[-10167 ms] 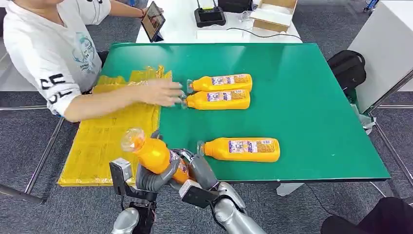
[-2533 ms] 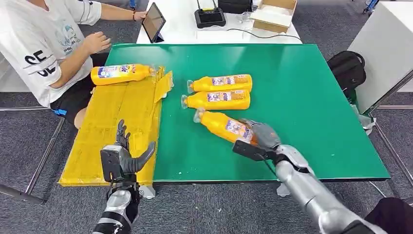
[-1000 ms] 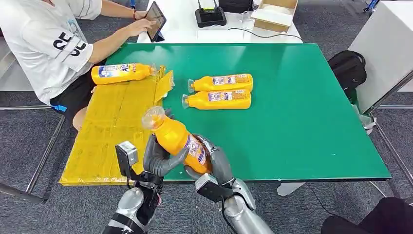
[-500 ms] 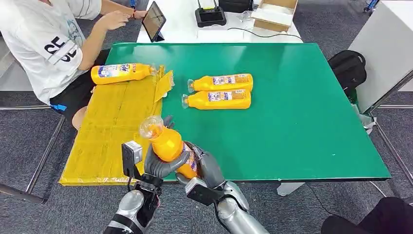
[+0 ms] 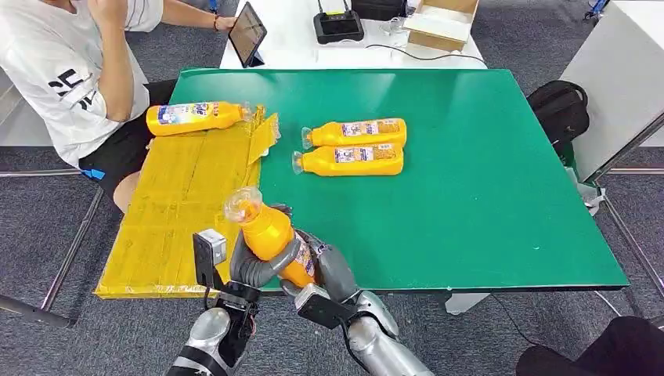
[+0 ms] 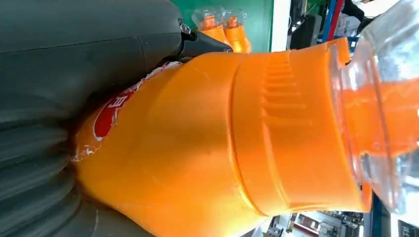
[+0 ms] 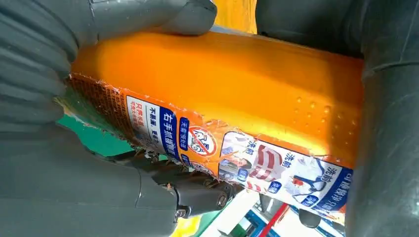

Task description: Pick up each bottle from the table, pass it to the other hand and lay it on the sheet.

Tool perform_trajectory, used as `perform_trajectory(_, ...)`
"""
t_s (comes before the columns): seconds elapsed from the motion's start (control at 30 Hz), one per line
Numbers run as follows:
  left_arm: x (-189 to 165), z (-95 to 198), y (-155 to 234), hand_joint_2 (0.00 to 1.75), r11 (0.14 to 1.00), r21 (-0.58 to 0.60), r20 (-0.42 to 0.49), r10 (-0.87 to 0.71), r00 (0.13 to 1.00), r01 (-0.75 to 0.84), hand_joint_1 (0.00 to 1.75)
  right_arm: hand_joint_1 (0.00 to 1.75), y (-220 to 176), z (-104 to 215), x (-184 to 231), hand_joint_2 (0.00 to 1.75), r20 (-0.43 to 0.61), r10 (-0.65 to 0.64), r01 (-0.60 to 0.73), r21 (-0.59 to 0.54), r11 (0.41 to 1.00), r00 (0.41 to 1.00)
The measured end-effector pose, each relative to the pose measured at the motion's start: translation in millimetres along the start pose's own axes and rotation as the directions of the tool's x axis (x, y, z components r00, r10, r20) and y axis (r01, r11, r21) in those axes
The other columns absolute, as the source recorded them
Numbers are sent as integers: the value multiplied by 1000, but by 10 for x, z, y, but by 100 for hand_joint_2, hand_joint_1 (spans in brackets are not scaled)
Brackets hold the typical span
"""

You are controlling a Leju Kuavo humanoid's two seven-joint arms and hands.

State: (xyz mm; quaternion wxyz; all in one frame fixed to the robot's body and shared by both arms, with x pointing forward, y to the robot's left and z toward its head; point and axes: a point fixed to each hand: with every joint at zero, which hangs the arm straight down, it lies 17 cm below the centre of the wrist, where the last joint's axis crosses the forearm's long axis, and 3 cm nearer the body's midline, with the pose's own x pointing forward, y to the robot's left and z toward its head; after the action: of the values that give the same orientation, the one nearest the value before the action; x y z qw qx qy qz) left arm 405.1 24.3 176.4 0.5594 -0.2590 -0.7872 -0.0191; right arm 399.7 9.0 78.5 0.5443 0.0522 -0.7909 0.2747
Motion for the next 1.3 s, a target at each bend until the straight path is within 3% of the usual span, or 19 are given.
perform_trajectory(0.27, 1, 0, 3, 175, 1000, 1, 1, 0, 1000, 0, 175, 175, 6, -3, -2, 175, -2, 1, -1, 2, 1000, 1000)
perform_trajectory(0.3, 2, 0, 5, 175, 1000, 1, 1, 0, 1000, 0, 175, 154, 7, -5, 0, 175, -2, 1, -1, 3, 1000, 1000)
perform_trajectory(0.33, 6, -1, 9, 175, 1000, 2, 3, -1, 1000, 1, 175, 0, 9, -13, 1, 175, -3, 4, -4, 4, 1000, 1000)
perform_trajectory(0.37, 41, -33, 23, 175, 1000, 6, 17, -17, 1000, 16, 175, 0, 27, -9, 1, 0, -5, 4, -4, 6, 1000, 1000)
perform_trajectory(0.57, 126, -119, 146, 175, 994, 51, 51, -96, 994, 93, 175, 0, 17, -67, 42, 0, -12, -5, 5, 3, 1000, 1000)
perform_trajectory(0.8, 606, -417, 771, 175, 902, 297, 158, -370, 916, 313, 175, 0, -114, -208, 320, 0, 59, -55, 57, -28, 998, 997)
perform_trajectory(0.83, 893, -535, 1138, 175, 799, 422, 177, -536, 826, 428, 175, 0, -183, -268, 450, 0, 91, -71, 75, -46, 996, 993)
perform_trajectory(0.9, 1055, -601, 1425, 175, 704, 497, 154, -646, 747, 507, 175, 0, -268, -313, 550, 0, 117, -77, 86, -71, 994, 990)
perform_trajectory(1.07, 1137, -665, 1842, 175, 616, 552, 95, -716, 691, 562, 175, 0, -376, -363, 707, 0, 161, -76, 93, -104, 990, 984)
perform_trajectory(1.17, 1175, -658, 2086, 175, 508, 596, 22, -785, 619, 622, 175, 0, -457, -374, 784, 0, 186, -77, 104, -137, 985, 980)
perform_trajectory(1.23, 1189, -695, 2200, 175, 389, 575, -35, -867, 497, 720, 175, 0, -487, -372, 837, 0, 201, -83, 115, -150, 982, 976)
perform_trajectory(1.3, 1132, -773, 2207, 175, 194, 469, -79, -963, 259, 862, 175, 0, -503, -370, 896, 0, 220, -86, 122, -157, 980, 972)
